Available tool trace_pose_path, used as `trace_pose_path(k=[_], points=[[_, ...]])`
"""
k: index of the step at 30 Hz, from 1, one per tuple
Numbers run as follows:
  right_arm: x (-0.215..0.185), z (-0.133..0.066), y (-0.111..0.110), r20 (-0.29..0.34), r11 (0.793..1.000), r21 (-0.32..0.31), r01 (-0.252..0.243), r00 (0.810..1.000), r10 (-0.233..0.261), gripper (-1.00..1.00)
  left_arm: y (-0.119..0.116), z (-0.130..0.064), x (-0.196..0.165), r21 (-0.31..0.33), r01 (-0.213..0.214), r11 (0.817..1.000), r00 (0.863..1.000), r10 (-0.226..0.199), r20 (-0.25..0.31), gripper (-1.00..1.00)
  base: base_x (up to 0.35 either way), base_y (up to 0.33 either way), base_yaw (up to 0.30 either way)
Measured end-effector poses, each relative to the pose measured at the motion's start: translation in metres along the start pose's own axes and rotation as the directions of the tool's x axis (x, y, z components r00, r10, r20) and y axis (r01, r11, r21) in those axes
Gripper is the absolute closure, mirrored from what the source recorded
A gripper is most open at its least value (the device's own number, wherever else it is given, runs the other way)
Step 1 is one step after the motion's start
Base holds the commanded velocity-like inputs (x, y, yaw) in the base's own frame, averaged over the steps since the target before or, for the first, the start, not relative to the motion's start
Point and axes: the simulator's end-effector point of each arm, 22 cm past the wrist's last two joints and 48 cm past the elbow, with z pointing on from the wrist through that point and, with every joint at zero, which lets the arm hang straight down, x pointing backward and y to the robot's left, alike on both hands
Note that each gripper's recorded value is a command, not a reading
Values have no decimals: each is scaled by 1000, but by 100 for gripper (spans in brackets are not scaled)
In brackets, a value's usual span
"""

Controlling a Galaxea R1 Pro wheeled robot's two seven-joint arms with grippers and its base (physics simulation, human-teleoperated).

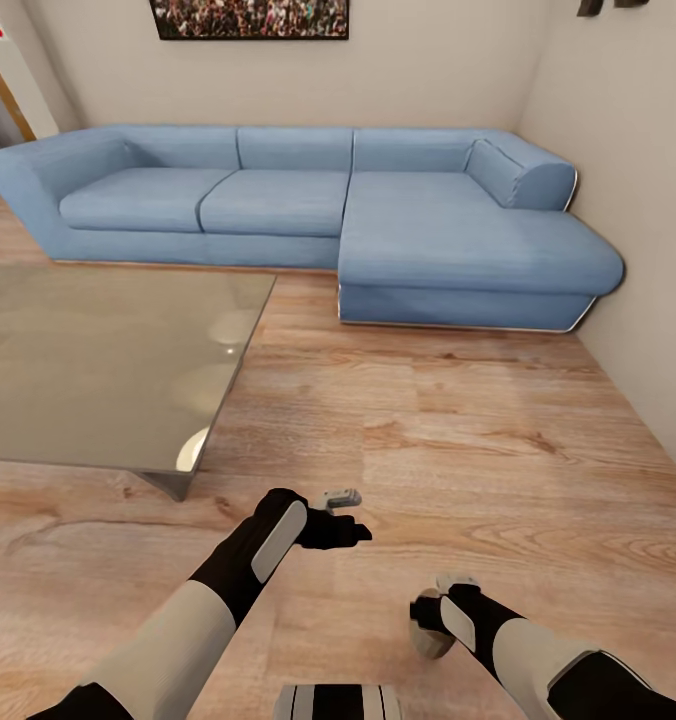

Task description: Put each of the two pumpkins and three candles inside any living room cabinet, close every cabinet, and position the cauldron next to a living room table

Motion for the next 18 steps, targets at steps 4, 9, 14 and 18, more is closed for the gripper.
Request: trace_pose_path(k=[4,9,14,18], points=[[-6,-6,1,16,1000,-1,1,1000,-1,100,-4,-7,-4,-1,-7,1000,1000,7,14,-100,0,0,0],[-15,-15,3,38,1000,-5,2,999,-2,100,-8,-16,-10,-2,-18,1000,999,18,31,-100,0,0,0],[-23,-23,3,58,1000,-6,1,998,0,100,-14,-25,-15,-3,-30,1000,998,30,47,-100,0,0,0],[-31,-30,4,77,1000,-9,2,997,-1,100,-18,-33,-19,-4,-39,999,997,40,63,-100,0,0,143]])
